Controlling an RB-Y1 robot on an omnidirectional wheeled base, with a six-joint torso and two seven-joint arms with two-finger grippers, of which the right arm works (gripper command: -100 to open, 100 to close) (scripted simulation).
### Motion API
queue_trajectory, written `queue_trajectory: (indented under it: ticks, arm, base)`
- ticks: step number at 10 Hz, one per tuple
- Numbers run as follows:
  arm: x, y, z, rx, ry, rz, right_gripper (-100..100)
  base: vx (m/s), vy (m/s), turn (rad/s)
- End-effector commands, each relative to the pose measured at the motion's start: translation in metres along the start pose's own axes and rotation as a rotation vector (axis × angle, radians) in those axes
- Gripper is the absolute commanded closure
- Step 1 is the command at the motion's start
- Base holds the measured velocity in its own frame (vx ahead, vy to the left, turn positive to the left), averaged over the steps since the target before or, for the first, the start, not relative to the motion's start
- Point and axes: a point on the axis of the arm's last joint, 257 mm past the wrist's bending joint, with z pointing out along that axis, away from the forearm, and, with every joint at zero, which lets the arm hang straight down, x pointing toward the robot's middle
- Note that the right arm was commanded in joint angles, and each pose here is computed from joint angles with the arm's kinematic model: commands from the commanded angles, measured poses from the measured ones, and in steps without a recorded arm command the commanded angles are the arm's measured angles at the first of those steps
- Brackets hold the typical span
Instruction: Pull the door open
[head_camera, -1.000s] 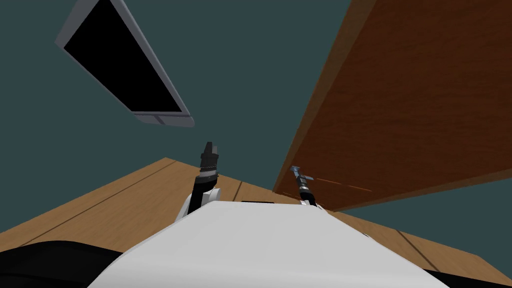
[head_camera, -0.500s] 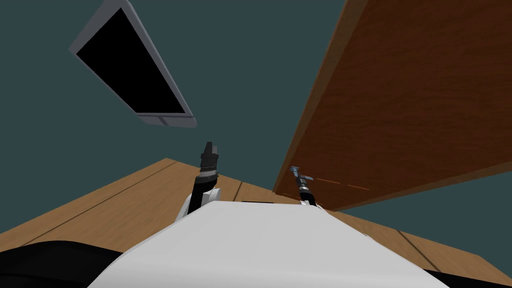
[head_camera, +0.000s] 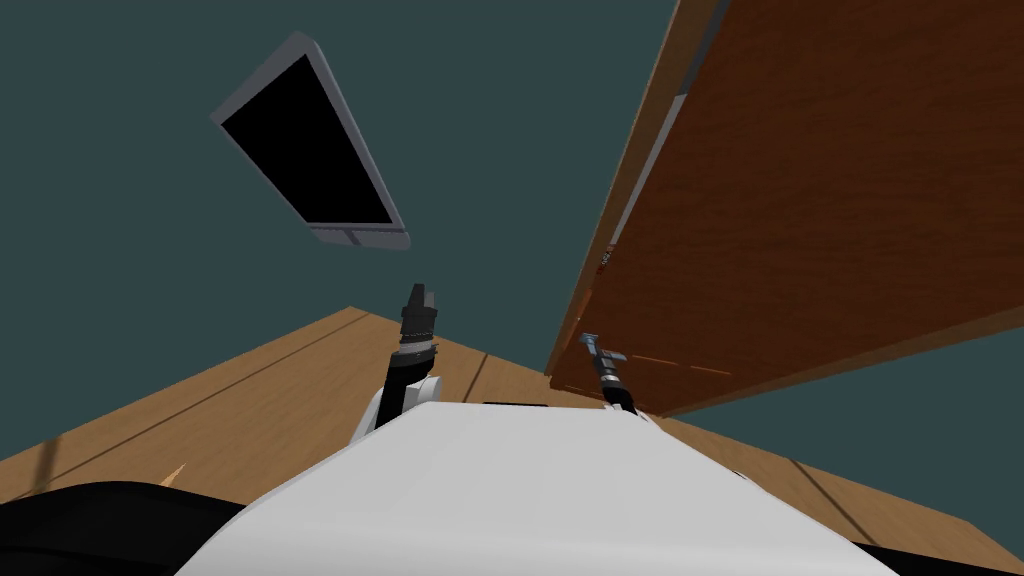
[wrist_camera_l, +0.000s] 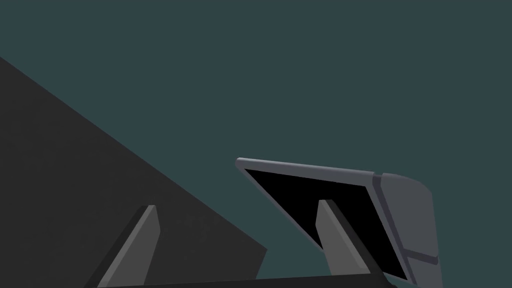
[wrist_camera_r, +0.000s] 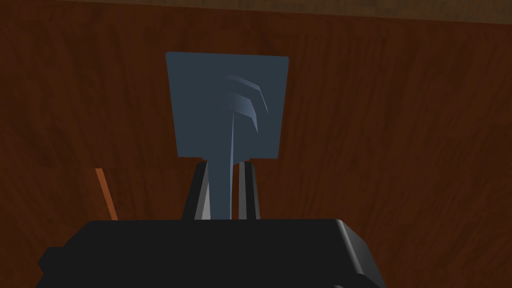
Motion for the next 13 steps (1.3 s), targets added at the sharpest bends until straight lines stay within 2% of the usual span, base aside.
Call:
queue_trajectory:
  ticks: [1, 4, 6, 7, 13]
  arm:
    - [0.002, 0.0, -0.0042, -0.001, 0.028, 0.002, 100]
    - [0.006, 0.0, -0.0107, 0.001, 0.078, 0.003, 100]
    - [0.009, 0.0, -0.0104, 0.002, 0.083, 0.004, 100]
    - [0.008, -0.002, -0.0182, 0.005, 0.104, 0.005, 100]
    - [0.002, 0.0, -0.049, 0.001, 0.195, 0.003, 100]
  base:
    - [-0.212, -0.065, 0.118]
    - [-0.215, -0.072, 0.119]
    - [-0.157, -0.031, 0.051]
    - [-0.127, -0.008, 0.098]
    - [-0.219, -0.055, 0.104]
